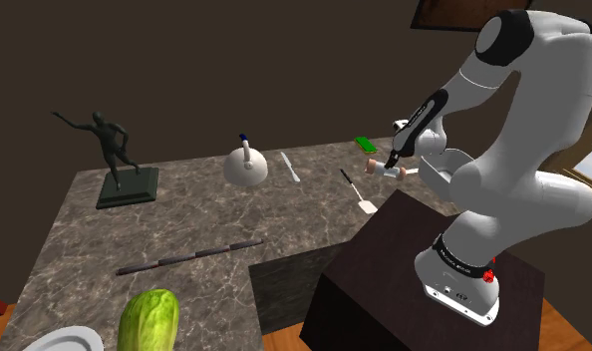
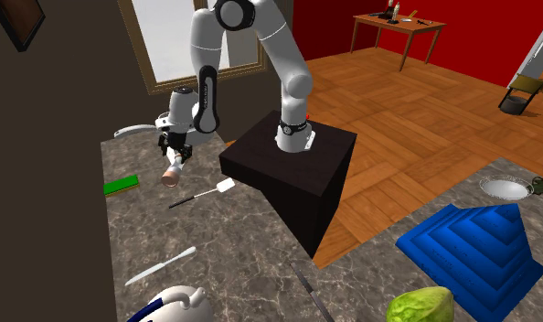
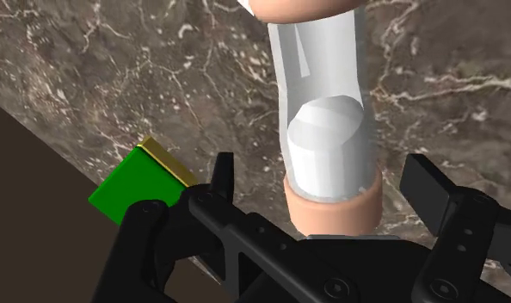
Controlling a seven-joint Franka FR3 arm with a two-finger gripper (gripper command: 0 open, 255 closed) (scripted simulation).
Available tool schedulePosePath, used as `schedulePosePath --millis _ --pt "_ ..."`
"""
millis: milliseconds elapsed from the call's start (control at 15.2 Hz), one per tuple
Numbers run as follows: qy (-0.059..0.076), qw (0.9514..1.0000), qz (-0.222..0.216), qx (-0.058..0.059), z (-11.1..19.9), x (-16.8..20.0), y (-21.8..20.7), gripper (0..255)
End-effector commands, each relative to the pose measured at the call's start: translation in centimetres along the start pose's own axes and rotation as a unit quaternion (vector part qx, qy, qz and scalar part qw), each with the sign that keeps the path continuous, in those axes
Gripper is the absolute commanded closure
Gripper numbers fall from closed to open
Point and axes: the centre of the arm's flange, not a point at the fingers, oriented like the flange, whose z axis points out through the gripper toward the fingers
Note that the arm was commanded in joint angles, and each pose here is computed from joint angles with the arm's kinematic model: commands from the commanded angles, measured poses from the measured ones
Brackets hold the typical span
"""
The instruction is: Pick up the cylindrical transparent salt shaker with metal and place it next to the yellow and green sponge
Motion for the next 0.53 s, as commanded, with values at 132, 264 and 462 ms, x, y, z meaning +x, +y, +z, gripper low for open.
schedulePosePath --millis 132,264,462 --pt "0.031 0.9993 0.006 0.018 2.4 -2.0 -0.8 0" --pt "0.031 0.9993 0.006 0.018 3.5 -1.9 -0.8 0" --pt "0.031 0.9993 0.006 0.018 5.0 -1.8 -0.9 0"
